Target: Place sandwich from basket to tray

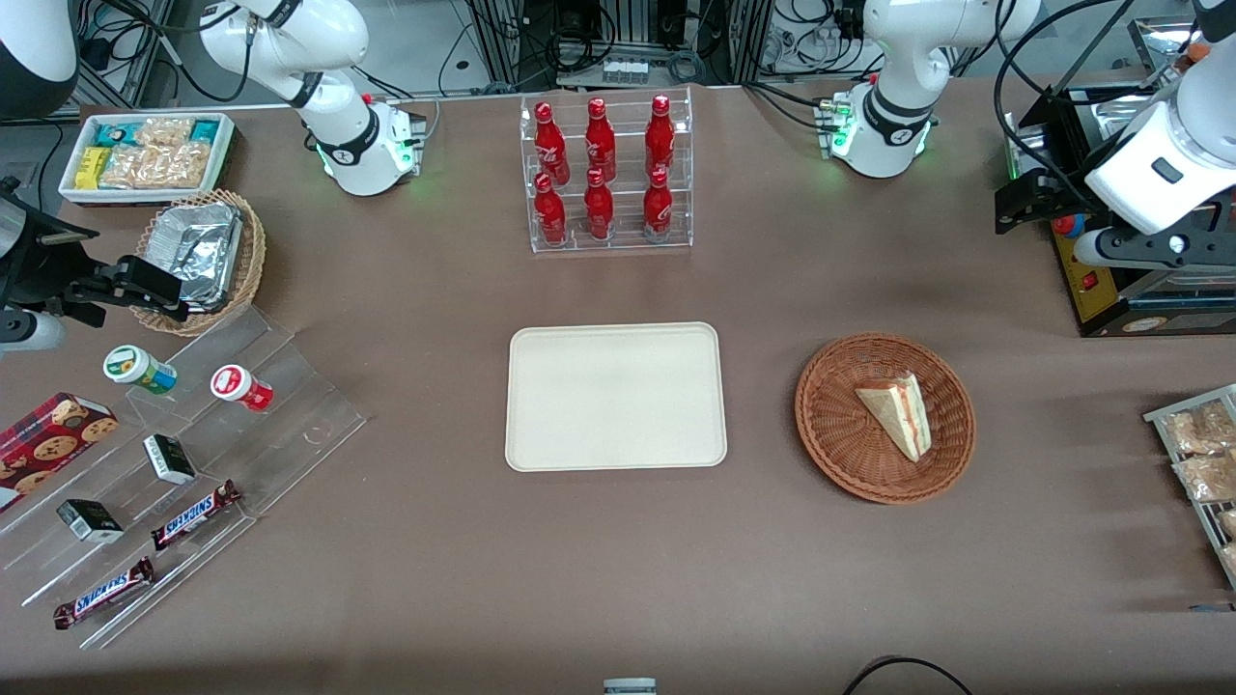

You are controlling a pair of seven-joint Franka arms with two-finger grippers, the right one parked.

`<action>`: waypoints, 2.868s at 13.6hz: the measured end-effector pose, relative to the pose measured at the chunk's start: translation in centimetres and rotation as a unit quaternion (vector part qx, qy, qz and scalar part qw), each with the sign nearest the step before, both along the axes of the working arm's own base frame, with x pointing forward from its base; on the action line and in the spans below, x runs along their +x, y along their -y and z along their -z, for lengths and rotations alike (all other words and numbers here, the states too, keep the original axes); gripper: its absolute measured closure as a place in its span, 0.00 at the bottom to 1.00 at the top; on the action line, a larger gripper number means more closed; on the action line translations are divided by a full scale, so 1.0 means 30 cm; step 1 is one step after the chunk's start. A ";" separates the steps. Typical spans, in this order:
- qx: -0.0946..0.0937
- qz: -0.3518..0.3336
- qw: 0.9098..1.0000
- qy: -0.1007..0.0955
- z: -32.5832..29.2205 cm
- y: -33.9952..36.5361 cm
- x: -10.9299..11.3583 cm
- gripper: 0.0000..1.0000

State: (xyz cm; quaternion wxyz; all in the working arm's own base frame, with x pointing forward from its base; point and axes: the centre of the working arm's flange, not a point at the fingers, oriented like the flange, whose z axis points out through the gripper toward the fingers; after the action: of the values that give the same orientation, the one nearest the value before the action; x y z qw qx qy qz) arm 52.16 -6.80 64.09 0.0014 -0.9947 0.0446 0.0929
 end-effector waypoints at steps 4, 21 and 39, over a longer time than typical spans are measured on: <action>0.000 0.000 1.000 0.000 0.000 0.000 0.001 0.00; 0.018 -0.051 0.997 0.057 0.430 -0.021 0.044 0.00; 0.021 -0.265 0.960 0.086 0.989 0.070 0.090 0.00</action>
State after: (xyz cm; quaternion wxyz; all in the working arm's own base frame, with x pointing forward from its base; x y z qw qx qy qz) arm 54.88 -8.90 34.42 0.0015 -0.9748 -0.2232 0.0051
